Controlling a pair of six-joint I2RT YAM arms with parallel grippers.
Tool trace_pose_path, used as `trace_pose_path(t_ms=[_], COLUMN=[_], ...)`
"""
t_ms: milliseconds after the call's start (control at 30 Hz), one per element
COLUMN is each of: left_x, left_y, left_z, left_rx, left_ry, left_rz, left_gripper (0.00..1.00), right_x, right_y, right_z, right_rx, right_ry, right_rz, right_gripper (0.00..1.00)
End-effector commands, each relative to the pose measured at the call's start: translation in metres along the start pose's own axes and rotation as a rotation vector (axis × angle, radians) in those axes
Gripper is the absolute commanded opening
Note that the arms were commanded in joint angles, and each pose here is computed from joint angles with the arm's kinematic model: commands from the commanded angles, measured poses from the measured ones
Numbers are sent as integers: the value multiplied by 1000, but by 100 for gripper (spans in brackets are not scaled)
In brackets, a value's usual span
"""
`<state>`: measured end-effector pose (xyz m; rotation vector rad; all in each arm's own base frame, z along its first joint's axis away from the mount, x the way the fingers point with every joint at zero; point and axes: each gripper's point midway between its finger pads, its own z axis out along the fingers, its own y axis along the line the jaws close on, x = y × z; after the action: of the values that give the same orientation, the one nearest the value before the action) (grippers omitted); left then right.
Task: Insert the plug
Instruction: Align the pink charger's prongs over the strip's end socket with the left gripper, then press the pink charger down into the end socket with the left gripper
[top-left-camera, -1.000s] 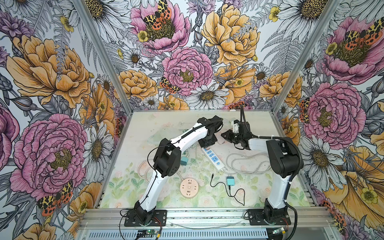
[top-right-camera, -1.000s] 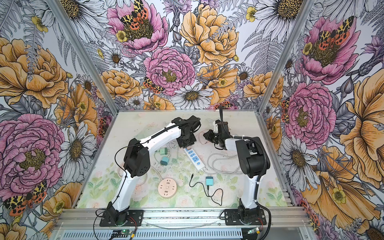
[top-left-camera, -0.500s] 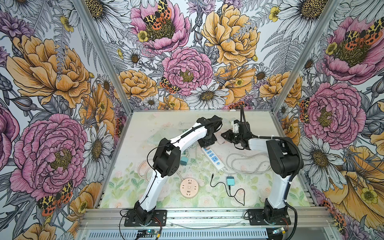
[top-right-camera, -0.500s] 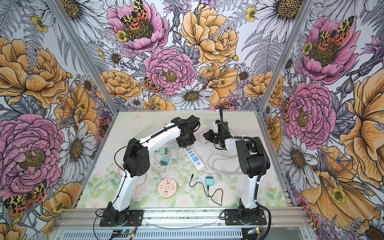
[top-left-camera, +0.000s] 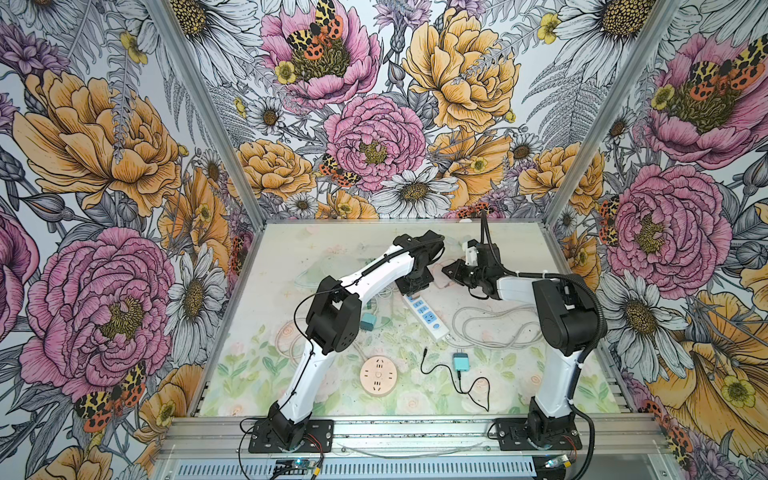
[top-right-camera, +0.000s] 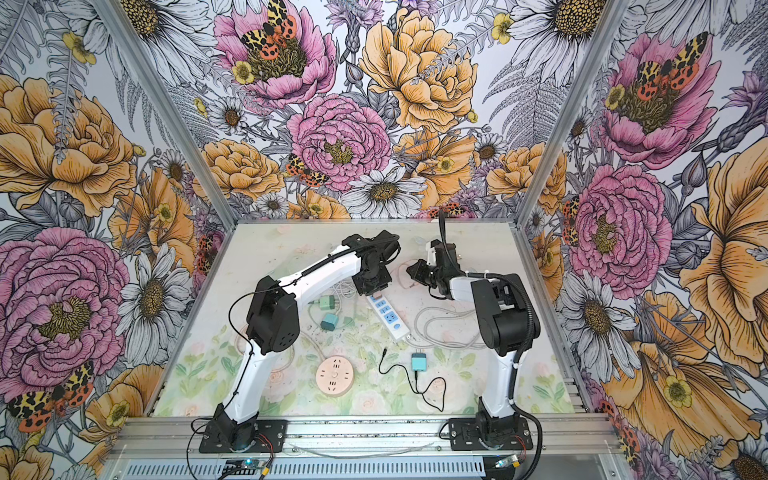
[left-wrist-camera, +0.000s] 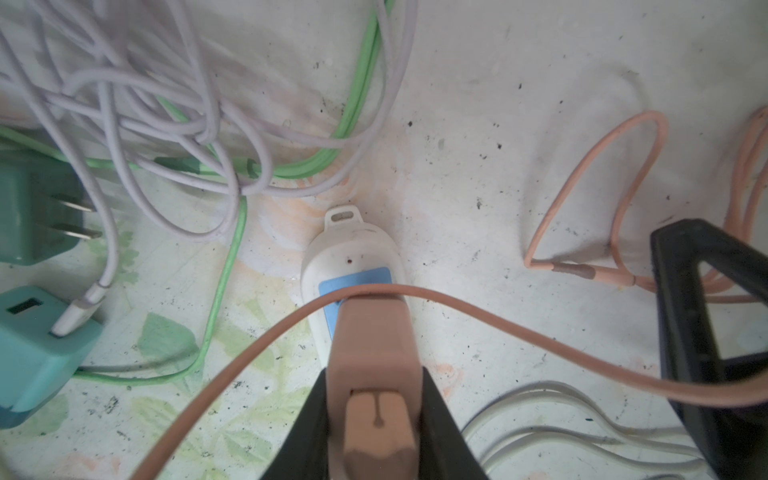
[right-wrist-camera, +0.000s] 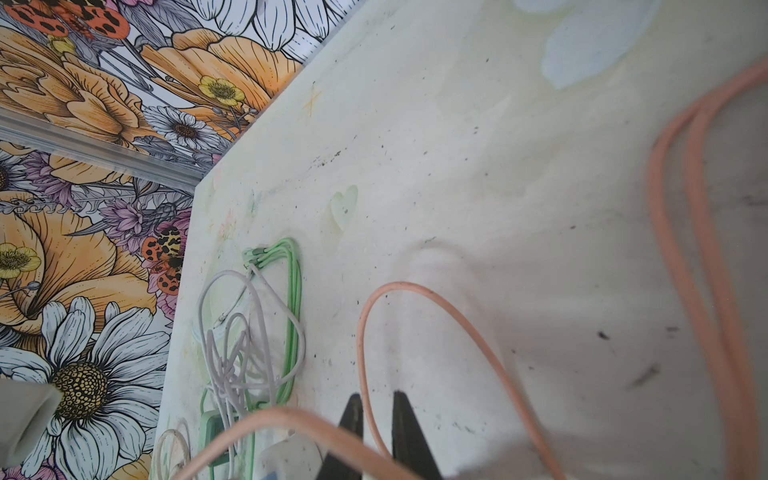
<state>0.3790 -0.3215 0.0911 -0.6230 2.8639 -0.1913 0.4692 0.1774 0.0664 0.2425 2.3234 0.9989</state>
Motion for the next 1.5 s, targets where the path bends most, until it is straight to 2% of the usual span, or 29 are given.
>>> trace_pose_path(t_ms=[0, 400, 667, 1467], left_x=[-18, -18, -19, -7], left_y=[-2, -10, 7, -6], left_z=[-28, -45, -30, -1], left_rx=[40, 72, 9, 0], left_ry=[-69, -96, -101, -46], left_rz=[-14, 11, 0, 19], left_gripper=[0, 0, 0, 0], right_x=[0, 0, 1, 1], right_y=[5, 5, 5, 4], right_z=[3, 4, 4, 4], right_rx=[-25, -27, -28, -24], right_ry=[-6, -6, -5, -2], right_rz=[-13, -14, -14, -15], right_gripper=[16, 16, 16, 16])
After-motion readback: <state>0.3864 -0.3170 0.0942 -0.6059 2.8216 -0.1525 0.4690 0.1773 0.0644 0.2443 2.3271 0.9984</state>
